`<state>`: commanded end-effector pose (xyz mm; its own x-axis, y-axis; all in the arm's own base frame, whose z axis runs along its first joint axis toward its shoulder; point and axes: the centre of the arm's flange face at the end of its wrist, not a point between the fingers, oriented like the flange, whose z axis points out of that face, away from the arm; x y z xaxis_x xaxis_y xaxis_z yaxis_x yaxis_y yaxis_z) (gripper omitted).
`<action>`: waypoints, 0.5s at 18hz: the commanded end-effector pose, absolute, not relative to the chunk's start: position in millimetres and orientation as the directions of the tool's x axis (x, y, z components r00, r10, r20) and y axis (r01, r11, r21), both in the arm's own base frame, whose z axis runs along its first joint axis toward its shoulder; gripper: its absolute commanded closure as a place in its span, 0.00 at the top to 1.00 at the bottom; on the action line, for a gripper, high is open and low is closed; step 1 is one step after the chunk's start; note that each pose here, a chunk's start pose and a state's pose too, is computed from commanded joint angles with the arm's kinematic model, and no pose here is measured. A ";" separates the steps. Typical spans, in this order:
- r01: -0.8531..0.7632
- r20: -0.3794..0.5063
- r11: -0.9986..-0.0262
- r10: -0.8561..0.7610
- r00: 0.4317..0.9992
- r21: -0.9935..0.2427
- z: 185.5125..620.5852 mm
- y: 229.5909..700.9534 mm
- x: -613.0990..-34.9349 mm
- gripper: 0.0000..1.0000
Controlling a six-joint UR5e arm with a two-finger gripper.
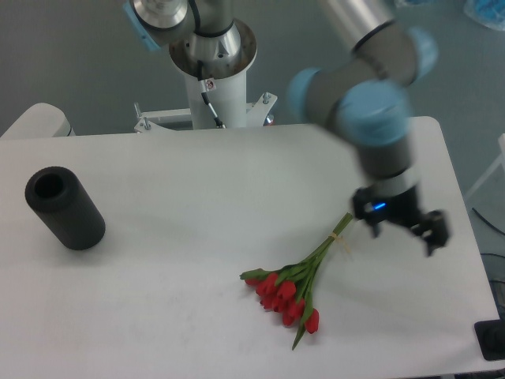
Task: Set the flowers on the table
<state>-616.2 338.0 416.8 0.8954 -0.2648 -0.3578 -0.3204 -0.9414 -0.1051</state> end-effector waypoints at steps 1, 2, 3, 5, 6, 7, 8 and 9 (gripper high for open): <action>-0.352 -0.358 -0.931 -0.296 0.885 -0.100 417.5 315.0 -627.8 1.00; -0.370 -0.355 -0.925 -0.318 0.879 -0.085 417.8 294.6 -636.7 1.00; -0.386 -0.347 -0.920 -0.339 0.875 -0.073 418.1 276.0 -643.9 1.00; -0.430 -0.330 -0.902 -0.394 0.858 -0.041 417.6 240.5 -654.9 1.00; -0.465 -0.330 -0.885 -0.432 0.839 -0.022 414.6 226.3 -658.5 1.00; -0.498 -0.333 -0.867 -0.470 0.818 0.000 415.3 212.8 -660.6 1.00; -0.527 -0.333 -0.850 -0.502 0.798 0.017 415.6 201.7 -663.5 1.00; -0.542 -0.329 -0.840 -0.518 0.789 0.024 416.5 193.6 -665.3 1.00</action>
